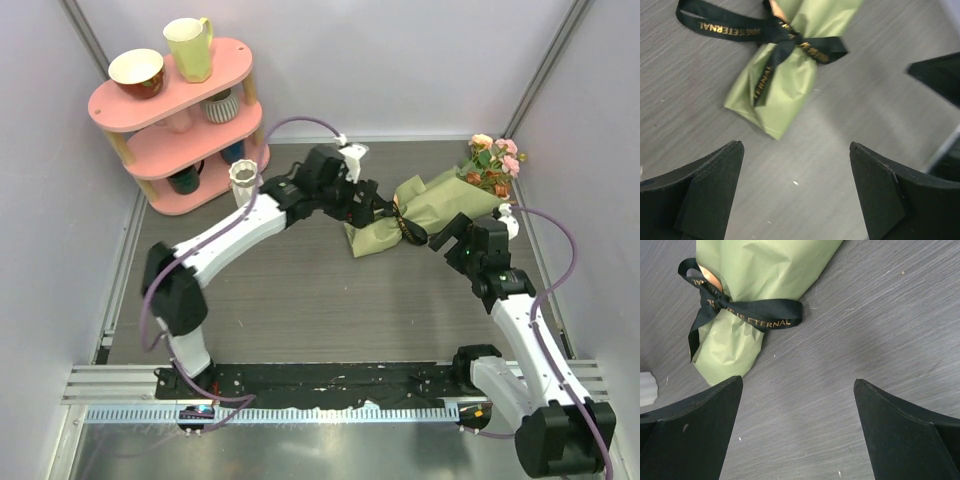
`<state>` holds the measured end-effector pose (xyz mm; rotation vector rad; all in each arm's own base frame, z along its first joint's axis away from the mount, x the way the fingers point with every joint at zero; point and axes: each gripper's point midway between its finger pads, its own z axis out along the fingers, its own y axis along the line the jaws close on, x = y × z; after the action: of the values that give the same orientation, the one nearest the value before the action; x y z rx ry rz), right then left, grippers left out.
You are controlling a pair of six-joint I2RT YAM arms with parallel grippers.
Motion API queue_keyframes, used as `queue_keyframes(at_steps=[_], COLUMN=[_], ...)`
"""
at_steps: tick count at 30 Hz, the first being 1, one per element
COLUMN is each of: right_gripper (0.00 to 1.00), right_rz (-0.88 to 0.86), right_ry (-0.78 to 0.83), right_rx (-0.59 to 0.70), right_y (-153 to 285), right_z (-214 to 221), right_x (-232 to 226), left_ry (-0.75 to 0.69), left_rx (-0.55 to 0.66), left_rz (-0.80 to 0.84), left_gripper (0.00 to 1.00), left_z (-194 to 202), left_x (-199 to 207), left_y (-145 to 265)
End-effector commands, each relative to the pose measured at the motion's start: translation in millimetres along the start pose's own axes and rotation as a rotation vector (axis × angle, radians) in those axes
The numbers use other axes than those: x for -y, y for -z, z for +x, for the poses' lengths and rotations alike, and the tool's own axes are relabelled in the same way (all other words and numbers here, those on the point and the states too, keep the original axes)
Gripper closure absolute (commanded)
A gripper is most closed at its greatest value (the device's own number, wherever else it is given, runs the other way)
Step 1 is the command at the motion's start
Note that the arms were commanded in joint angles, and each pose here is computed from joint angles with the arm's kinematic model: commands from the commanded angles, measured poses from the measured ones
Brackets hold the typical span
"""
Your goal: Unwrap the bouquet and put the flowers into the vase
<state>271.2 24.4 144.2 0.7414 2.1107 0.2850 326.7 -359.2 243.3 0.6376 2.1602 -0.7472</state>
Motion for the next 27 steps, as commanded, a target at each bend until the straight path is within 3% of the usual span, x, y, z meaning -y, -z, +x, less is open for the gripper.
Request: queue_keyframes(at_steps=[1, 7, 8, 13, 16, 22, 24, 25, 27], right_gripper=[0.00, 0.04, 0.04, 0.05, 0.06, 0.09, 0.10, 0.11, 0.12], right_rz=[-0.100, -0.145, -0.176, -0.230, -0.246, -0.250, -0.244, -0.254, -0.261], right_ry=[-0.109, -0.198, -0.196, -0.169, -0.157, -0.137, -0.121, -0.114, -0.093], right_rx=[0.077, -0.005, -0.003, 0.002, -0.064, -0.112, -0.139, -0.148, -0.160], right_y=[-25, -74, -77, -103, -121, -147, -155, -156, -159], right_z=[-24, -22, -29, -38, -28, -17, -10, -11, -8], right_x=[-21, -16, -23, -33, -37, -34, -31, -34, -36], left_ry=[-0.147, -0.232, -0.243, -0.271, -0.251, -0.162, -0.116, -0.081, -0.046], left_rx=[-0.117, -0.164, -0.140, -0.228, -0.277, -0.354, -0.306, -0.353, -0.269], left_rz=[-0.123, -0.135, -0.131, -0.070, -0.040, 0.062, 0.107, 0.127, 0.154], left_gripper=[0.08, 0.02, 0.02, 0.02, 0.02, 0.15, 0.20, 0.23, 0.28], left_z=[21, 28, 15, 38, 57, 93, 84, 110, 93], left_x=[-28, -45, -42, -45, -49, -39, -26, -26, -9], left_y=[-52, -119, -122, -163, -180, -186, -181, -178, -168])
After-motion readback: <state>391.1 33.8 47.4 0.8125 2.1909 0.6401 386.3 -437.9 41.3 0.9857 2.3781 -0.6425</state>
